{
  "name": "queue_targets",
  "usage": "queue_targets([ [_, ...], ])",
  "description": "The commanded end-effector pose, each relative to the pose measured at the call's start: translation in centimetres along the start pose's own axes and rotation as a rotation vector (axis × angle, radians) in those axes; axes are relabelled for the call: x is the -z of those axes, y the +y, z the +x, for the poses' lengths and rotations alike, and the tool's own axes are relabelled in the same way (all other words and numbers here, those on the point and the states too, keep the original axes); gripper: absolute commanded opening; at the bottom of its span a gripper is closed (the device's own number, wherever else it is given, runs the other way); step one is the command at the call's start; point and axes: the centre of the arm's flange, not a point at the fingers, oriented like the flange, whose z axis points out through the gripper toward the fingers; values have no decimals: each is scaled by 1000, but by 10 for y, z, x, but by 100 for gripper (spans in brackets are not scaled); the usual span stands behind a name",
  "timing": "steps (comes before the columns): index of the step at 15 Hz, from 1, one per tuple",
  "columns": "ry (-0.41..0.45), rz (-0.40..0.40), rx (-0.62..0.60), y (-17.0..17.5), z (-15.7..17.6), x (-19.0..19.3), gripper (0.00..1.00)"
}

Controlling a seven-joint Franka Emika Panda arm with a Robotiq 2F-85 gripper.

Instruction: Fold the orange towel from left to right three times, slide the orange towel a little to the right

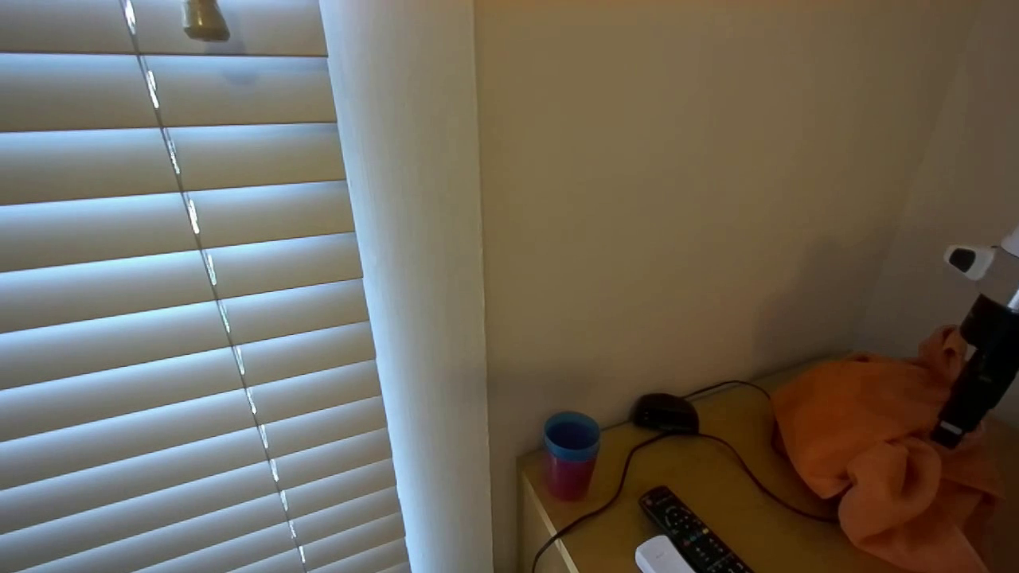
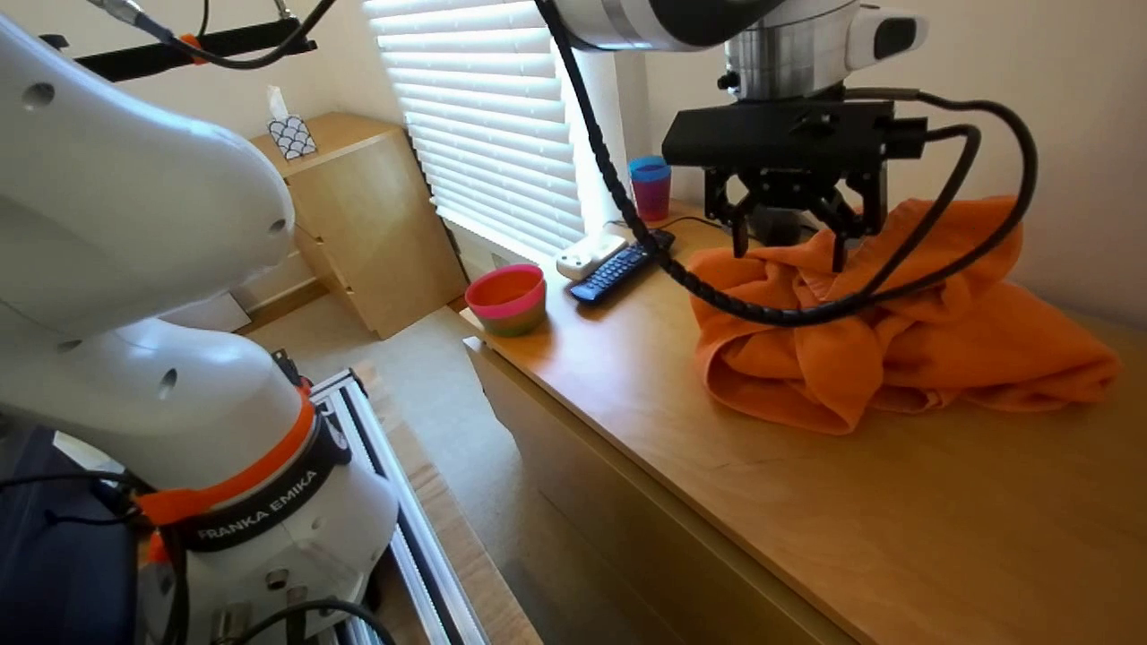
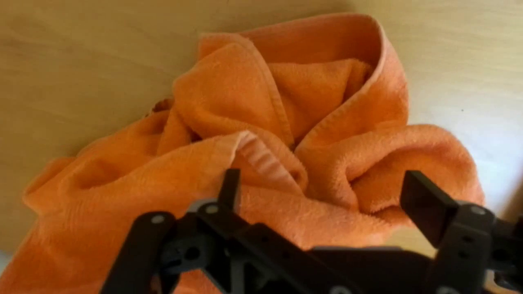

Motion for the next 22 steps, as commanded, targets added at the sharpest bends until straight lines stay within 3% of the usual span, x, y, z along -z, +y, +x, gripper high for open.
queue_targets([
  [1, -35, 24, -26, 10, 5, -69, 100],
  [2, -45, 12, -25, 11, 2, -77, 100],
  [5, -49, -142, -5, 32, -6, -94, 100],
  [7, -60, -180, -25, 40, -9, -84, 100],
  [10, -67, -169, -41, 33, -14, -21, 100],
  [13, -77, -150, 69, 25, -15, 28, 100],
  [16, 10, -81, 186, 13, -5, 58, 100],
  [22, 145, 29, 294, 11, 13, 94, 100],
])
